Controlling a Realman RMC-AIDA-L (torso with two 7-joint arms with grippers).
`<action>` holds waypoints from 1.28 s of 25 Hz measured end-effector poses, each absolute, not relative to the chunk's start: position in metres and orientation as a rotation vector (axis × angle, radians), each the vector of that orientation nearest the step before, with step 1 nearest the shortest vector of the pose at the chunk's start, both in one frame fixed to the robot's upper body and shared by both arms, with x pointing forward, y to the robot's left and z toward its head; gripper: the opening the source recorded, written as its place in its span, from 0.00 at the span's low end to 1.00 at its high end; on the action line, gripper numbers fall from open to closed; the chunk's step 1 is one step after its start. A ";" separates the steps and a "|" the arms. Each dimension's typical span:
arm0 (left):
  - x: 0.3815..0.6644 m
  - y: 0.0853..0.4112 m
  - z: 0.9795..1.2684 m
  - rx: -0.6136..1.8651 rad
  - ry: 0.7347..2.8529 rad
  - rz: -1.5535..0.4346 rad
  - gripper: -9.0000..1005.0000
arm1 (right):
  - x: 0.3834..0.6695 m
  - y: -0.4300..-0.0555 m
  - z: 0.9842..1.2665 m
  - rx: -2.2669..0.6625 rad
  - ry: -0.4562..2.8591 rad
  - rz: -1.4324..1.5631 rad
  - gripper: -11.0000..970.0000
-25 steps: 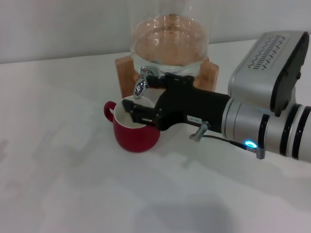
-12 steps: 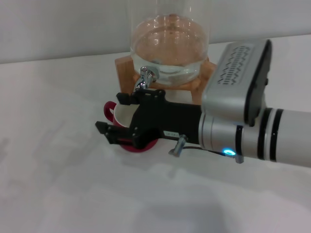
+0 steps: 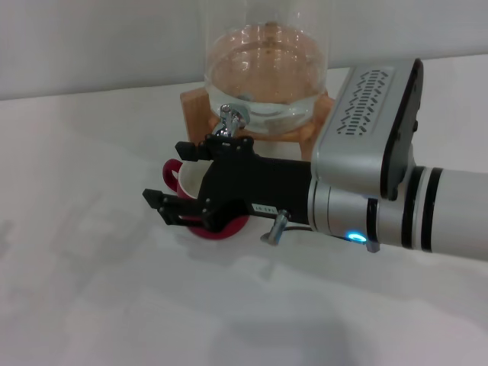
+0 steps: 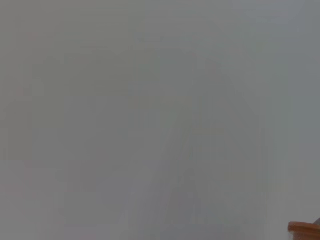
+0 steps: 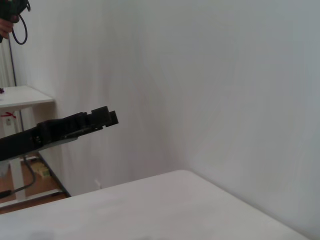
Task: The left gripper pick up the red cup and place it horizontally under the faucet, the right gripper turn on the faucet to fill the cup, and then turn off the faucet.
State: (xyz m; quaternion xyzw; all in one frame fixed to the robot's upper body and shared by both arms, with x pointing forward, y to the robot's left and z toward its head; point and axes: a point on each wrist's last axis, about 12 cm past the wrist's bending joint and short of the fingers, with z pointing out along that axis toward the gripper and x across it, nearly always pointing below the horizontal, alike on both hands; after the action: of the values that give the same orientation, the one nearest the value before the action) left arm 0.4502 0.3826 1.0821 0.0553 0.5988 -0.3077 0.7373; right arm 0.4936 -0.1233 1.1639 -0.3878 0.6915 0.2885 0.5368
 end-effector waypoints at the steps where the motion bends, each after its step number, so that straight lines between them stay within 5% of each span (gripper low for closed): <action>1: 0.450 0.383 1.082 0.122 1.314 -0.676 0.86 | 0.494 -0.123 1.164 -0.923 1.644 0.683 0.76; 32: 0.450 0.381 1.082 0.124 1.317 -0.693 0.86 | 0.505 -0.134 1.157 -0.928 1.616 0.546 0.76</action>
State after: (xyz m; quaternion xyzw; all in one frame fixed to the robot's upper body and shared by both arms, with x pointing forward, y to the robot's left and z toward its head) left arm 0.4498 0.3813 1.0819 0.0566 0.5991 -0.3150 0.7339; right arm 0.5048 -0.1343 1.1574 -0.3945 0.6870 0.2320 0.5643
